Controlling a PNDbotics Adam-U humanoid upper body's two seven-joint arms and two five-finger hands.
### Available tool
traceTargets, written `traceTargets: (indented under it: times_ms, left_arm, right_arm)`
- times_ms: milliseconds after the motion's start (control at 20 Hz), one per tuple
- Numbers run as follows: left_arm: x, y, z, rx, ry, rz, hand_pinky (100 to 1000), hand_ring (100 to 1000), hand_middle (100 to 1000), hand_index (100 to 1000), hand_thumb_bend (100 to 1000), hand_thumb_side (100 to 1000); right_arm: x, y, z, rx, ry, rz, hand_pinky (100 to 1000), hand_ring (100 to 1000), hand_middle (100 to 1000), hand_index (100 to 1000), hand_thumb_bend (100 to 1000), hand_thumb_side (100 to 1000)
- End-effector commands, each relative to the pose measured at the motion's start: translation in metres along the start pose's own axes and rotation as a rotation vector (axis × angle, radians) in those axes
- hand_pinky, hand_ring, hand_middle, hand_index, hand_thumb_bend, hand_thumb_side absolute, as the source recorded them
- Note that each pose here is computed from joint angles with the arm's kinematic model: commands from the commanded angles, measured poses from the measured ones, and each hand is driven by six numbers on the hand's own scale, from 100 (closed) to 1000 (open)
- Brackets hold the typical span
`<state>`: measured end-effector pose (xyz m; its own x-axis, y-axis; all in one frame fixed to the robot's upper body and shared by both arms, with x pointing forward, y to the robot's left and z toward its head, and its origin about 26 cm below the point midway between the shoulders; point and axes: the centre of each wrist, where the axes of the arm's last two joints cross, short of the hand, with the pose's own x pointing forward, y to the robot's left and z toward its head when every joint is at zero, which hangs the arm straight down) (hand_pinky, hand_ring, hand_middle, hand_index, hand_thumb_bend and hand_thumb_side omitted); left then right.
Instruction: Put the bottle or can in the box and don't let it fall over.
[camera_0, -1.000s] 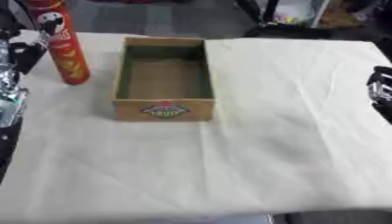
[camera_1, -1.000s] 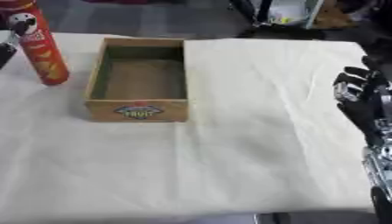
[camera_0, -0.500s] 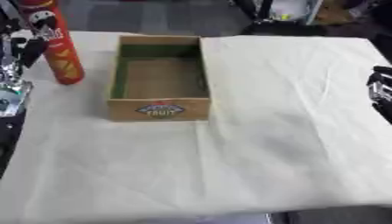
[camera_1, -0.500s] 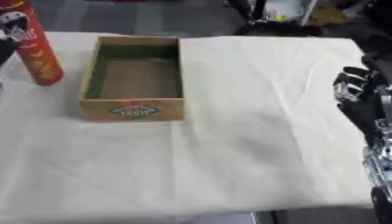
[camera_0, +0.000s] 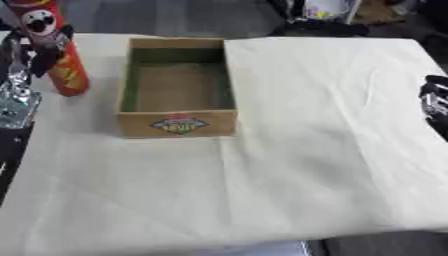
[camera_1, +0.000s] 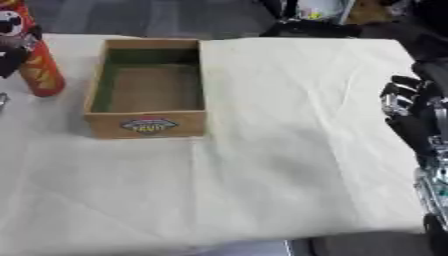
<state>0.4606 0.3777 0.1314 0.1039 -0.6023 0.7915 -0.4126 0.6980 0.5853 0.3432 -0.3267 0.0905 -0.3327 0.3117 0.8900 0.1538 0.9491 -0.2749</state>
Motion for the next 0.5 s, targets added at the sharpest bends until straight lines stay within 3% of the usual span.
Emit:
traceTargets:
  times_ms: [50, 150, 250, 400, 500]
  left_arm:
    - [0.0114, 0.0177, -0.0095, 0.023, -0.039, -0.025, 867, 825, 861, 901, 570, 634]
    - [0.0102, 0.0167, -0.0094, 0.014, -0.035, -0.023, 867, 824, 860, 871, 533, 606]
    - [0.0086, 0.0156, -0.0091, 0.004, -0.031, -0.017, 867, 824, 860, 828, 428, 514]
    - [0.0076, 0.0149, -0.0088, -0.011, -0.03, -0.009, 868, 827, 863, 712, 201, 263]
    - [0.0076, 0.0145, -0.0085, -0.015, -0.032, 0.008, 869, 829, 866, 621, 100, 129]
  right_arm:
    - [0.0091, -0.0048, -0.0065, 0.004, -0.034, 0.008, 805, 824, 798, 1000, 100, 411]
    - [0.009, -0.0043, -0.0065, 0.006, -0.034, 0.006, 805, 824, 798, 1000, 100, 412]
    - [0.0089, -0.0043, -0.0064, 0.007, -0.034, 0.006, 805, 824, 798, 1000, 100, 413]
    - [0.0089, -0.0043, -0.0065, 0.007, -0.035, 0.006, 805, 824, 798, 1000, 100, 413]
    - [0.0087, -0.0044, -0.0063, 0.005, -0.034, 0.005, 805, 824, 798, 1000, 100, 413]
